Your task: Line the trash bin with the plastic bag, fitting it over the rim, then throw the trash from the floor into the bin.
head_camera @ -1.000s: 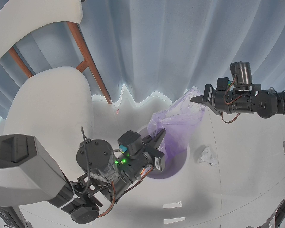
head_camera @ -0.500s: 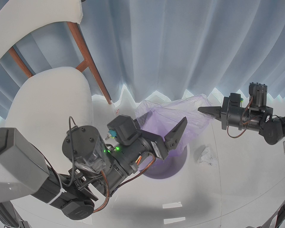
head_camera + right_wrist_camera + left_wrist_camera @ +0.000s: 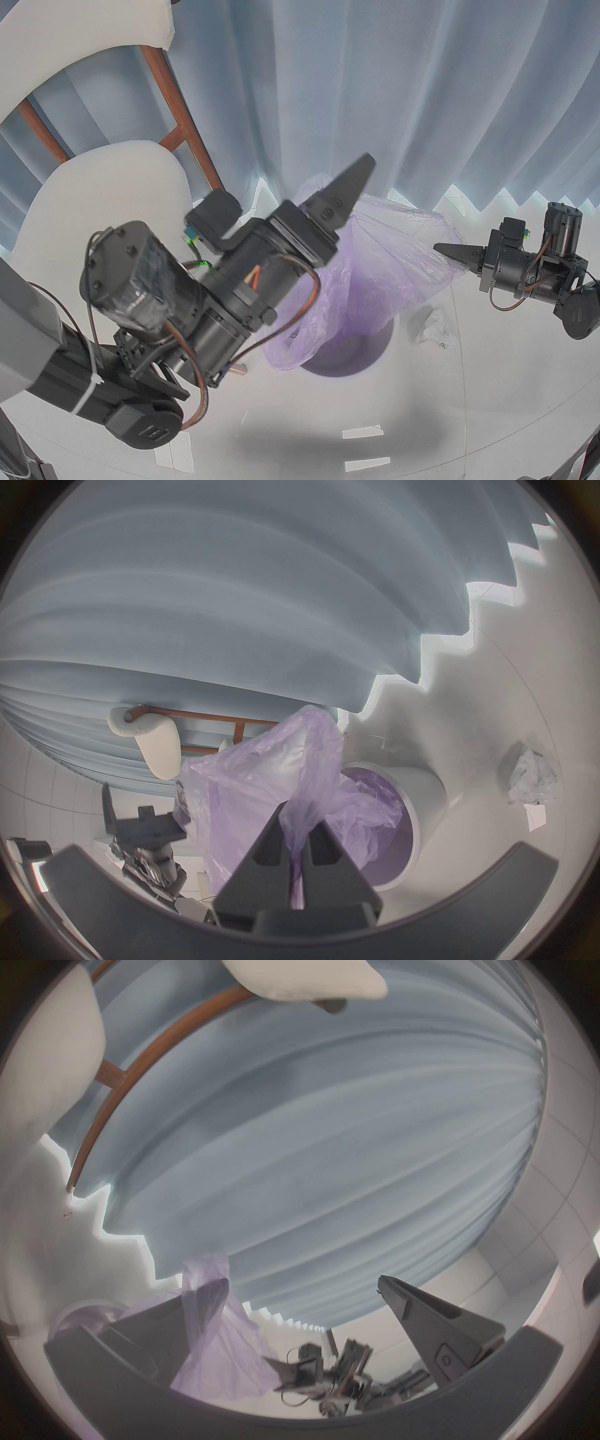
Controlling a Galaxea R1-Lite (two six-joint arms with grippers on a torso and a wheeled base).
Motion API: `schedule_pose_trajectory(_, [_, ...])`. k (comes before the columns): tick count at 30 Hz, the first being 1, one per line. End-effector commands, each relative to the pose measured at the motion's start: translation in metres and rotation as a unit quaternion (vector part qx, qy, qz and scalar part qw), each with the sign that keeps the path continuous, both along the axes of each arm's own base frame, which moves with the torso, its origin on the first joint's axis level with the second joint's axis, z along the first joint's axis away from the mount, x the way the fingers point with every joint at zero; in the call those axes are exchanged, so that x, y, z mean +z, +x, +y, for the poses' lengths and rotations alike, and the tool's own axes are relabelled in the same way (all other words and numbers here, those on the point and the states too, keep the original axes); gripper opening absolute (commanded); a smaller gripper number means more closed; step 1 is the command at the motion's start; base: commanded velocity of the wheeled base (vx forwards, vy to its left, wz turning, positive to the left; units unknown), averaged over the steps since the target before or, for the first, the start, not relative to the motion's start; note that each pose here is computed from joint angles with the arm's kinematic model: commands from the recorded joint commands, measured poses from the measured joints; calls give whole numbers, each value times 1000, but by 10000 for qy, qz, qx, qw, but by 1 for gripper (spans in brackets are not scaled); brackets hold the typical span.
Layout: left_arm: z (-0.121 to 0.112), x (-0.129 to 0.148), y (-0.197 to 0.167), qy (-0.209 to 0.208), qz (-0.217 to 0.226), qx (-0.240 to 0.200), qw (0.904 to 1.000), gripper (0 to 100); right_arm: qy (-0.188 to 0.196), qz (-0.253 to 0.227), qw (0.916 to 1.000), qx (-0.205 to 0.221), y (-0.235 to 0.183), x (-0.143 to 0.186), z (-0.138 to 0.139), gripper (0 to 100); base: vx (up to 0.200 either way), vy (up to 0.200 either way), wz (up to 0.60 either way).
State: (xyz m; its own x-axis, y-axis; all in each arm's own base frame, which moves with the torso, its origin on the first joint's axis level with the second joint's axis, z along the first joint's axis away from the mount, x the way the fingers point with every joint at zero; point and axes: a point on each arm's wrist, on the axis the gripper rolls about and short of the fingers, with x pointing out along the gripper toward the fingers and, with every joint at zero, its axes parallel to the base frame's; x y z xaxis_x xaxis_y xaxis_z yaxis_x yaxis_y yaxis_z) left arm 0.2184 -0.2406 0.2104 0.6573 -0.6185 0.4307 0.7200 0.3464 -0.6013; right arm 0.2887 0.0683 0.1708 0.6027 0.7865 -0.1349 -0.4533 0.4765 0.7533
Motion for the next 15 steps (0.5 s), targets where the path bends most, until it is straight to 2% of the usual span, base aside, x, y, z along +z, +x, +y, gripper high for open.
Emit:
schedule_pose_trajectory(1, [35, 29, 10, -576, -142, 293, 9978, 100, -76, -198, 9998, 32, -11, 4, -2, 0, 0, 0, 0])
schedule_pose_trajectory(4, [51, 27, 22, -474, -180, 660, 9965, 100, -142, -246, 9996, 61, -19, 3, -2, 0, 0, 0, 0])
schedule_pose_trajectory(6, [56, 20, 21, -354, -81, 703, 9969, 100, -174, -289, 9994, 68, -22, 4, -3, 0, 0, 0, 0])
schedule_pose_trajectory(7, [57, 13, 16, -236, 21, 635, 9977, 100, -177, -302, 9994, 69, -23, 4, -3, 0, 0, 0, 0])
schedule_pose_trajectory(10, [59, -4, -3, 203, 183, 55, 9996, 100, -174, -382, 9991, 69, -25, 8, -3, 0, 0, 0, 0])
schedule_pose_trajectory(12, [61, -25, -14, 670, 355, -408, 9963, 100, -172, -426, 9989, 69, -27, 10, -4, 0, 0, 0, 0])
schedule_pose_trajectory(15, [63, -41, -14, 1064, 427, -543, 9919, 100, -200, -462, 9987, 74, -28, 10, -4, 0, 0, 0, 0])
